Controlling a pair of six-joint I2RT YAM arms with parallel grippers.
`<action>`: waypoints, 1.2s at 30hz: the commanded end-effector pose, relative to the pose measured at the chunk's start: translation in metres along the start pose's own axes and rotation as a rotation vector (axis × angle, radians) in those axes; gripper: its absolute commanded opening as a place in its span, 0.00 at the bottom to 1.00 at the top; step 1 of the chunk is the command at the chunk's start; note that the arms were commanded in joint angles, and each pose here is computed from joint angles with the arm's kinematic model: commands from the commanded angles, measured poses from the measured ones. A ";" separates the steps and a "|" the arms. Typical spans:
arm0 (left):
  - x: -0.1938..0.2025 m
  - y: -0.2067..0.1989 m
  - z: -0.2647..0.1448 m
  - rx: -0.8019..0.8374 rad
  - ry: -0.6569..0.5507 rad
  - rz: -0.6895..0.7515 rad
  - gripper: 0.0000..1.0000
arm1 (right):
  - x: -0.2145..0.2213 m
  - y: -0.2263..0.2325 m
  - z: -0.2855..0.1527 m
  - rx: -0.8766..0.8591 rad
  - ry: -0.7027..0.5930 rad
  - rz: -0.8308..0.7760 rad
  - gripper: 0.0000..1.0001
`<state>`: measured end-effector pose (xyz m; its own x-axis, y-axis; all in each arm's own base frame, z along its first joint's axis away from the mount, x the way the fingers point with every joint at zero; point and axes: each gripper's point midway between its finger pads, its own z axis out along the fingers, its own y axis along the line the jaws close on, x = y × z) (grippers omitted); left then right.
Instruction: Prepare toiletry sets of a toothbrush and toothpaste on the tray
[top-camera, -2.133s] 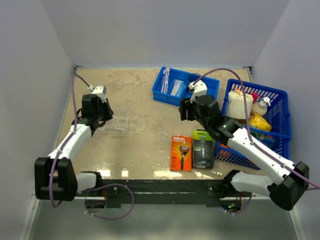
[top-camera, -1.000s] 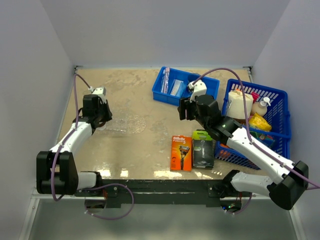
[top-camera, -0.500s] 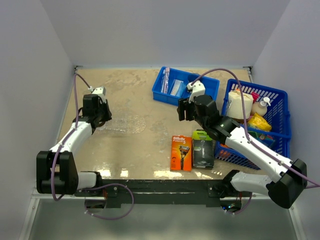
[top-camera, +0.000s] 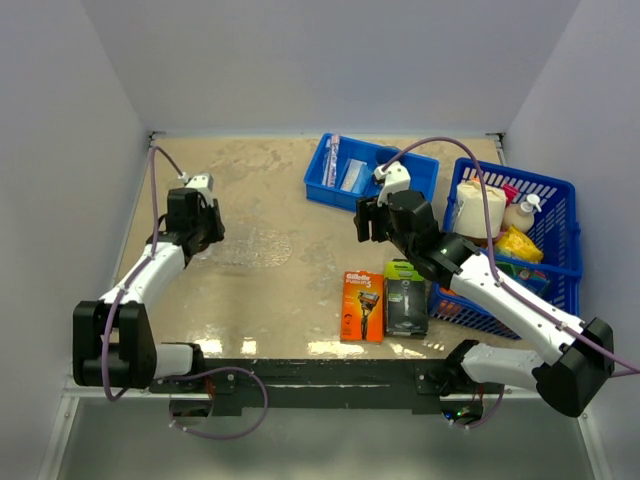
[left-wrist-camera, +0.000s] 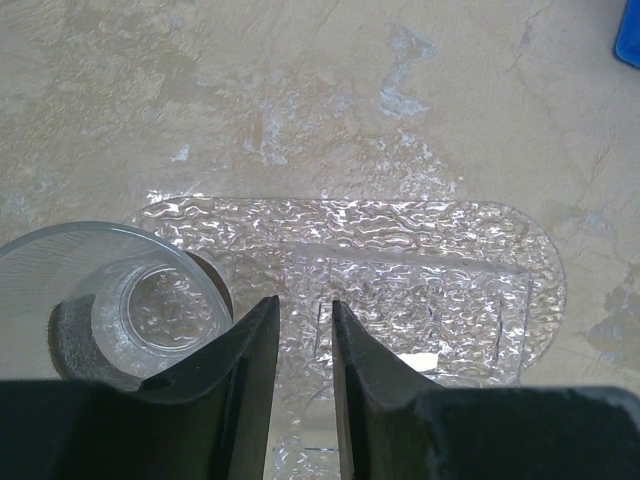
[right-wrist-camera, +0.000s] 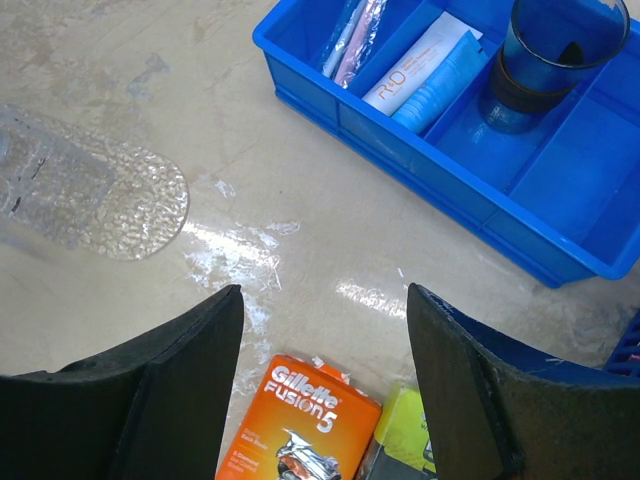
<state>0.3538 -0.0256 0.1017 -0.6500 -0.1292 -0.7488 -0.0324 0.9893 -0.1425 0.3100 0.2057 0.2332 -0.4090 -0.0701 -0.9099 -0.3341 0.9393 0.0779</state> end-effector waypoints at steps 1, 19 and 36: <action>-0.026 -0.016 -0.009 0.034 -0.082 0.059 0.34 | -0.011 0.002 -0.003 -0.013 -0.041 0.029 0.69; -0.010 -0.072 -0.039 0.118 -0.108 0.174 0.55 | -0.011 -0.001 -0.007 -0.004 -0.040 0.031 0.70; 0.056 -0.111 -0.048 0.187 0.077 0.175 0.52 | -0.009 0.003 -0.001 -0.010 -0.024 0.037 0.70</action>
<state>0.2860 -0.1390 0.1149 -0.6669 0.0682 -0.7420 0.2495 0.9588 -0.1361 0.3091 0.2055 0.2312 -0.4180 -0.0683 -0.9059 -0.3311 0.9400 0.0819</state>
